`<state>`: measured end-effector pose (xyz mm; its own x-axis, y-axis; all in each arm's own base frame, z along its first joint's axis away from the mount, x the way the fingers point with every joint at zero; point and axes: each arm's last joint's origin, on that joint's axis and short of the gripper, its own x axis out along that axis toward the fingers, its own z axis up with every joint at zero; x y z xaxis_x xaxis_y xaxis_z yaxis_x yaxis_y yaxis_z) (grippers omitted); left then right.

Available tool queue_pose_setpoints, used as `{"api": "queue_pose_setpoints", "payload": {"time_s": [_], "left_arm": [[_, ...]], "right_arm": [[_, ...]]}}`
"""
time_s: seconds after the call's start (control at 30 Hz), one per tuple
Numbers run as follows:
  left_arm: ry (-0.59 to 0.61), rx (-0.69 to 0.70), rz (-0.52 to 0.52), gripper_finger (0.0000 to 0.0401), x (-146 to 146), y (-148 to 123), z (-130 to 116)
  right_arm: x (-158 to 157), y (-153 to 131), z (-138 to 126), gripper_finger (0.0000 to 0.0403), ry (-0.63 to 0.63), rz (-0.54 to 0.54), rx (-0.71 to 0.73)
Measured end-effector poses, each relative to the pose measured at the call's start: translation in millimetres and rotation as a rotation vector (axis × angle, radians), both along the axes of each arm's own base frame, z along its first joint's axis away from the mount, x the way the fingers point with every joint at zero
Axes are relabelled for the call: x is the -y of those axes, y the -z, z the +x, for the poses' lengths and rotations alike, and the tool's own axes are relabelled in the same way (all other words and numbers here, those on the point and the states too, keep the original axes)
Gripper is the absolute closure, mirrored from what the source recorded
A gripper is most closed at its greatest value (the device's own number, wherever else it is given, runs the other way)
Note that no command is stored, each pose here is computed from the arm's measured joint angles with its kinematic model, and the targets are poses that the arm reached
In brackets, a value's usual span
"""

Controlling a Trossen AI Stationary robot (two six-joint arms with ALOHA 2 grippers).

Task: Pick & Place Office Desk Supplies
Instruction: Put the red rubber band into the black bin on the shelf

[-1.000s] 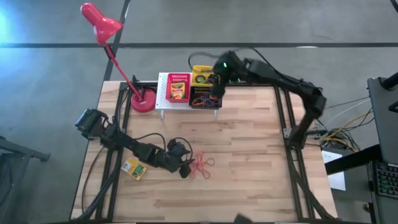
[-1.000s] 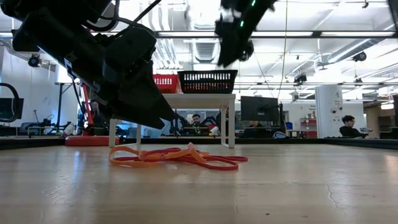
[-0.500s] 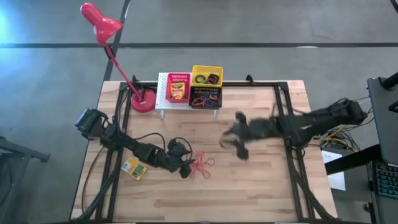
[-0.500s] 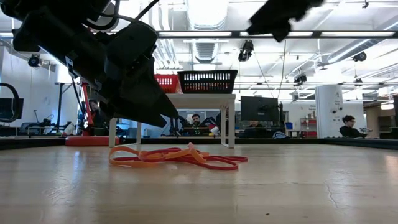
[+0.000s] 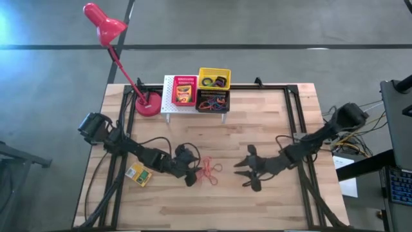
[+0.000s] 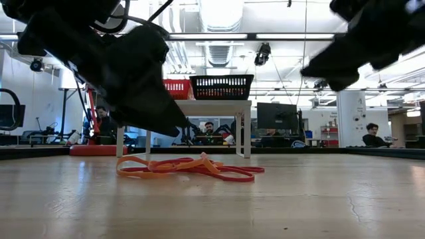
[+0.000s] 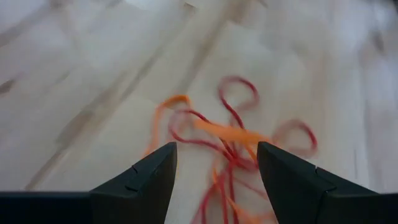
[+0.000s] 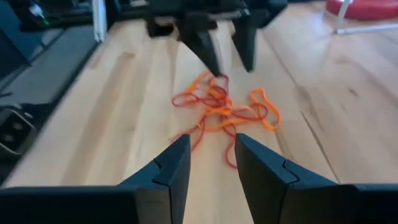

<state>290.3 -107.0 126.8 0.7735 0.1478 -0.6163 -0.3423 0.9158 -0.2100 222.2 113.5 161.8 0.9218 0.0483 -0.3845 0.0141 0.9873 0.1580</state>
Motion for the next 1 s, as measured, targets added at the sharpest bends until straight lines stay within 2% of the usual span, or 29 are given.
{"api": "queue_pose_setpoints", "payload": {"time_s": [0.07, 0.17, 0.37, 0.67, 0.87, 1.0], "left_arm": [[0.061, -0.039, 0.039, 0.0173, 2, 3, -2], [0.084, -0.107, 0.066, 0.0175, 1, 9, -6], [0.045, -0.262, 0.019, 0.0202, -2, 19, -18], [0.073, -0.283, -0.008, 0.0288, 6, 20, -22], [0.088, -0.286, -0.012, 0.0385, 9, 20, -23], [0.082, -0.276, -0.002, 0.0397, 10, 17, -22]], "right_arm": [[0, 9, 5, 0.0285, 0.011, -0.012, -0.019], [0, 16, 16, 0.0288, 0.027, -0.037, -0.042], [-1, 21, 36, 0.0296, 0.041, -0.078, -0.061], [-5, 23, 51, 0.0306, 0.033, -0.114, -0.065], [-5, 25, 50, 0.031, 0.032, -0.118, -0.072], [-5, 25, 50, 0.0307, 0.033, -0.118, -0.072]]}}
